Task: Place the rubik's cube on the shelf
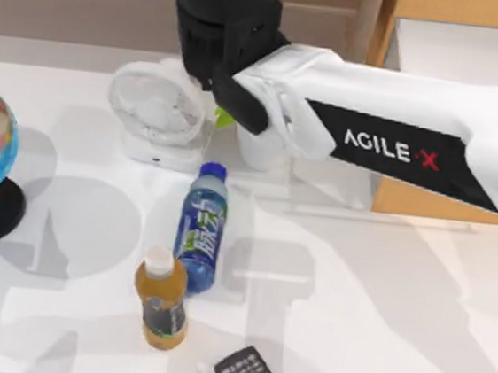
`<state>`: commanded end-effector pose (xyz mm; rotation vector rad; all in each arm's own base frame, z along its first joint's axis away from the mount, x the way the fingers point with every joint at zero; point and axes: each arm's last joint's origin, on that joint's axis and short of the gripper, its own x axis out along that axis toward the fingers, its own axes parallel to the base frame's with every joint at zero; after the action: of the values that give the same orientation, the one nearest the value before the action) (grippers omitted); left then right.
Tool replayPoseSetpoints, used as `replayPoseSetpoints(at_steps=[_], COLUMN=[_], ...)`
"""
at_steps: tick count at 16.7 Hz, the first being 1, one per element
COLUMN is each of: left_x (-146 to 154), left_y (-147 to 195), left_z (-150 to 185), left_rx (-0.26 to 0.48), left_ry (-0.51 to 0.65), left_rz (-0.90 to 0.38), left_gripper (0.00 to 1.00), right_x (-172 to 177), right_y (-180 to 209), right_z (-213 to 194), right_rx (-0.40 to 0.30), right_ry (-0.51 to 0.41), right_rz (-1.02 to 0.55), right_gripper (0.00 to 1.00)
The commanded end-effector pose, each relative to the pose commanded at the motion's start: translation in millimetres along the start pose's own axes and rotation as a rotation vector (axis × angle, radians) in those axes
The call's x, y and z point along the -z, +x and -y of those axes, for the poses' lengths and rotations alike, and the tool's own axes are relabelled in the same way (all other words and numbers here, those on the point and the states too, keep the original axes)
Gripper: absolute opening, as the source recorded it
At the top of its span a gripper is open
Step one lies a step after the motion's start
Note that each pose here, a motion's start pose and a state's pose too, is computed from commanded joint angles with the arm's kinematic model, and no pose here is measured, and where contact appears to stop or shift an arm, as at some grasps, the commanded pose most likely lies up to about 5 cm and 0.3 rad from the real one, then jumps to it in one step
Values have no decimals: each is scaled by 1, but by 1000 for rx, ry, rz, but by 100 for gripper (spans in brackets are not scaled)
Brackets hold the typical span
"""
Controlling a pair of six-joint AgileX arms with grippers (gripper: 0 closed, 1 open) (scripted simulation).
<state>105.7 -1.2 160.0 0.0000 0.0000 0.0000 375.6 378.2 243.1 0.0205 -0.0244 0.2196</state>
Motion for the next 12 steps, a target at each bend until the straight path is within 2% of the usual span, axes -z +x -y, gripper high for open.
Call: replayPoseSetpoints(at_steps=[4,6,8,12], left_x=[0,0,0,0], left_y=[0,0,0,0], left_z=[0,0,0,0], left_rx=[0,0,0,0], left_ry=[0,0,0,0], left_rz=[0,0,0,0], left_gripper=[100,100,100,100], right_x=[52,67,75,76], right_y=[-15,-22,-27,-27], right_z=[5,9,10,10], right_rx=[150,201,228,230], right_ry=[-12,-23,-30,-31], right_rz=[49,54,54,54], right_gripper=[0,0,0,0])
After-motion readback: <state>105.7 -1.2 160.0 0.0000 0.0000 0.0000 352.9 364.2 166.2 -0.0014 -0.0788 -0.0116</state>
